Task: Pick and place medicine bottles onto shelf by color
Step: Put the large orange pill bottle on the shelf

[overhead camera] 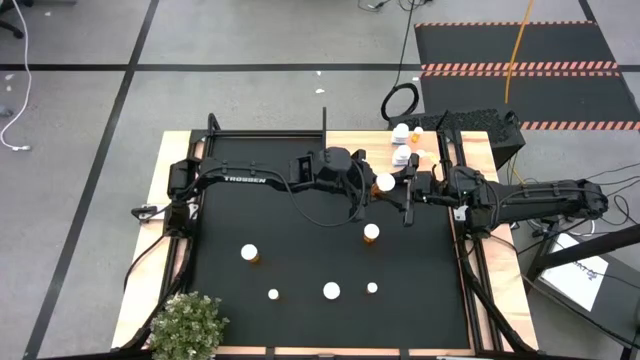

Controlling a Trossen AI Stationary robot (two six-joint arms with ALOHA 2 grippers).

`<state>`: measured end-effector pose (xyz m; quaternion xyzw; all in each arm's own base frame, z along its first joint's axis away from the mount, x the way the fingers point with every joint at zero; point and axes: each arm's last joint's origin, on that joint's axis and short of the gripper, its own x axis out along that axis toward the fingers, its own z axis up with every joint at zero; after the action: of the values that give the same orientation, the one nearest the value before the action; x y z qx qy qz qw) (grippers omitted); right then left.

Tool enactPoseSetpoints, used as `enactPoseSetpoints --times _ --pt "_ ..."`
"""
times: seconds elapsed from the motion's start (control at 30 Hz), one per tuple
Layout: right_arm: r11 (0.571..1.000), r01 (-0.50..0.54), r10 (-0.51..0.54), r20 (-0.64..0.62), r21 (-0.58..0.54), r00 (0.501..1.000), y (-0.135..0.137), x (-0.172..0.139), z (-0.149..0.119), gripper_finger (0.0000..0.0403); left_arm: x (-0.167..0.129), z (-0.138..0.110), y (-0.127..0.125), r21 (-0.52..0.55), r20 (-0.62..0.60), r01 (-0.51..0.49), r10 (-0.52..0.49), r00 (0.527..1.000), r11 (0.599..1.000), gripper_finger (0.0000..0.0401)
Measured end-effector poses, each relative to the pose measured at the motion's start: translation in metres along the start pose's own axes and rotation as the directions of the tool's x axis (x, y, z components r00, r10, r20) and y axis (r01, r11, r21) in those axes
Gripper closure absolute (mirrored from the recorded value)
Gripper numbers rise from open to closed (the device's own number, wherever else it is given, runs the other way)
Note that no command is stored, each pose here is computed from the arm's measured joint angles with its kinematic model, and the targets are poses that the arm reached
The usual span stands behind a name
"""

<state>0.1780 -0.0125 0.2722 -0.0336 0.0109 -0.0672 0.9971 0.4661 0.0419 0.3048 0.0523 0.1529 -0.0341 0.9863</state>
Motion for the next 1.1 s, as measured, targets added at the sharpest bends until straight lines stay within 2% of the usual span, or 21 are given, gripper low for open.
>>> enactPoseSetpoints --times 0.1,0.37,0.6,0.67,0.73,0.8,0.97,1.1 --pt "1.0 0.011 -0.01 -0.021 0.019 1.0 0.0 -0.001 -0.001 0.0189 0.0 0.0 0.0 -0.001 -0.002 -0.001 0.001 1.0 1.0 0.0216" --pt "0.995 0.032 -0.022 -0.103 0.096 0.994 -0.002 -0.012 0.001 0.0103 0.0 -0.001 0.002 0.009 -0.011 -0.022 0.022 1.0 1.0 0.0213" --pt "0.974 0.074 -0.012 -0.278 0.214 0.96 -0.004 -0.021 0.025 0.0083 -0.001 -0.002 0.007 0.022 -0.02 -0.034 0.034 0.999 0.999 0.0214" --pt "0.968 0.137 -0.049 -0.376 0.212 0.925 -0.006 -0.024 0.038 0.0083 -0.001 -0.004 0.008 0.021 -0.032 -0.035 0.036 0.999 0.999 0.0207" --pt "0.964 0.199 -0.091 -0.49 0.174 0.867 -0.009 -0.026 0.051 0.0083 -0.001 -0.004 0.01 0.02 -0.032 -0.039 0.039 0.999 0.999 0.0205" --pt "0.964 0.225 -0.11 -0.56 0.141 0.821 -0.01 -0.026 0.069 0.0083 -0.001 -0.004 0.01 0.02 -0.032 -0.04 0.04 0.999 0.999 0.021" --pt "0.978 0.196 -0.105 -0.638 0.073 0.763 -0.012 -0.009 0.113 0.0083 -0.001 -0.004 0.01 0.02 -0.031 -0.04 0.04 0.999 0.999 0.0223" --pt "0.987 0.159 -0.09 -0.722 0.027 0.686 -0.012 0.008 0.136 0.0083 -0.002 -0.004 0.011 0.019 -0.033 -0.041 0.041 0.999 0.999 0.0212"
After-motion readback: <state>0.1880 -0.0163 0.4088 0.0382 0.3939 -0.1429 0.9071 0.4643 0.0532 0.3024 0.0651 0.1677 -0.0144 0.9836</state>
